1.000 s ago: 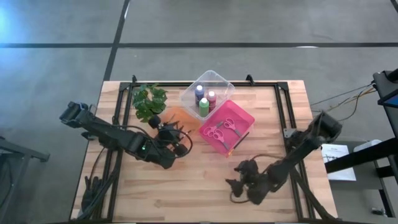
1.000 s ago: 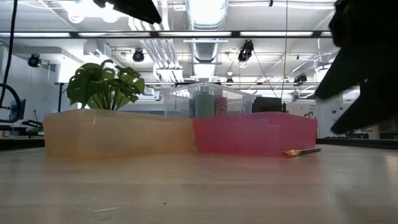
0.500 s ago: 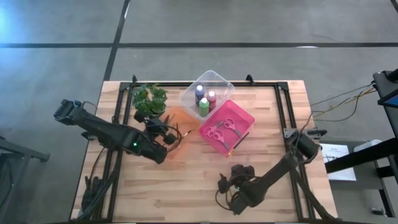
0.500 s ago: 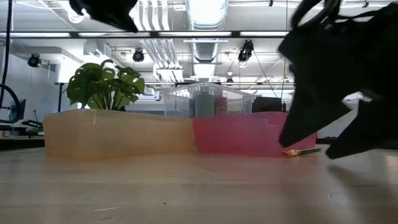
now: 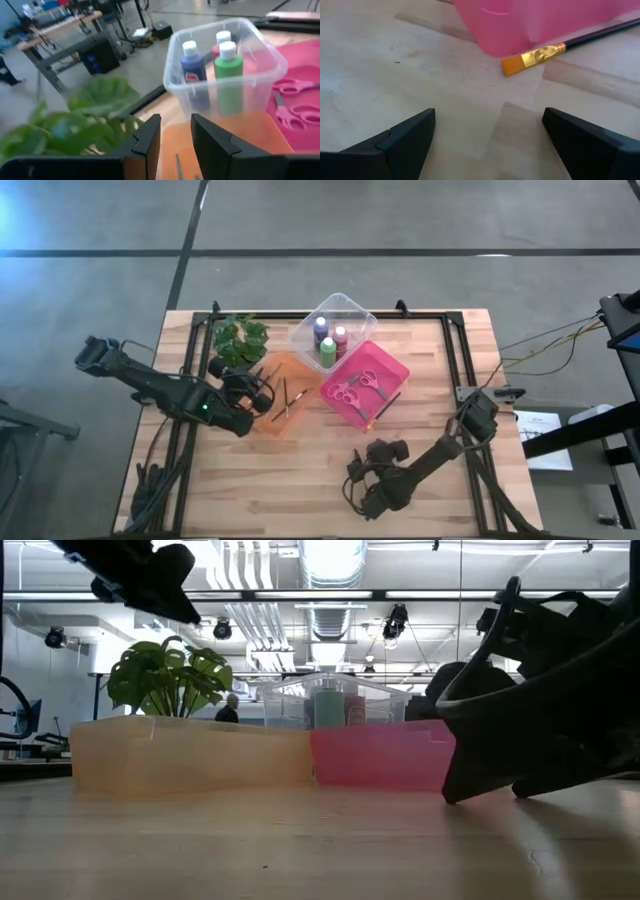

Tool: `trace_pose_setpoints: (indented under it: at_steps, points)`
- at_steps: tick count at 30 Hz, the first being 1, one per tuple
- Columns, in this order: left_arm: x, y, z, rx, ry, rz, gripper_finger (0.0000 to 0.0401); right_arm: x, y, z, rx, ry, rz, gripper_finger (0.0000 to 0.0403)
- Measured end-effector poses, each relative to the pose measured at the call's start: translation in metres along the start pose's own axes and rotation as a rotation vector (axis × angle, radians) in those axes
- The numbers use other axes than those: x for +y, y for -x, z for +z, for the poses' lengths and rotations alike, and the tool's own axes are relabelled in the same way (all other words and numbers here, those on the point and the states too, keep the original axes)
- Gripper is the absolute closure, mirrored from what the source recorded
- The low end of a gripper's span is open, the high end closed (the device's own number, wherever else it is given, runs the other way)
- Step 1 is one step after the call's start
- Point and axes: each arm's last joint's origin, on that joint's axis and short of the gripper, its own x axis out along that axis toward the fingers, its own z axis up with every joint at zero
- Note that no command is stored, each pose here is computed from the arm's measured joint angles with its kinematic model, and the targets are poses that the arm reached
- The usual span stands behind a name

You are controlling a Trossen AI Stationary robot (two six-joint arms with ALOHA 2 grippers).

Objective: Pick & Place Paint Supplies
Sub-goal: Put the black paint brush into the yellow bin

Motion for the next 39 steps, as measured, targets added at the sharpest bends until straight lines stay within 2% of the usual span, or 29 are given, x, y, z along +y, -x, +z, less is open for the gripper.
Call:
trace_pose_setpoints:
  at_steps: [11,39]
  points:
    - [-0.011,-0.008,-0.018,0.021,0.1,-0.074,0.0285,-0.002,-0.026,-0.004,-0.019,0.011,-0.078,0.0033]
    - [-0.013,-0.007,-0.017,0.034,0.124,-0.102,0.0285,-0.007,-0.043,0.002,-0.063,-0.044,-0.12,0.0034]
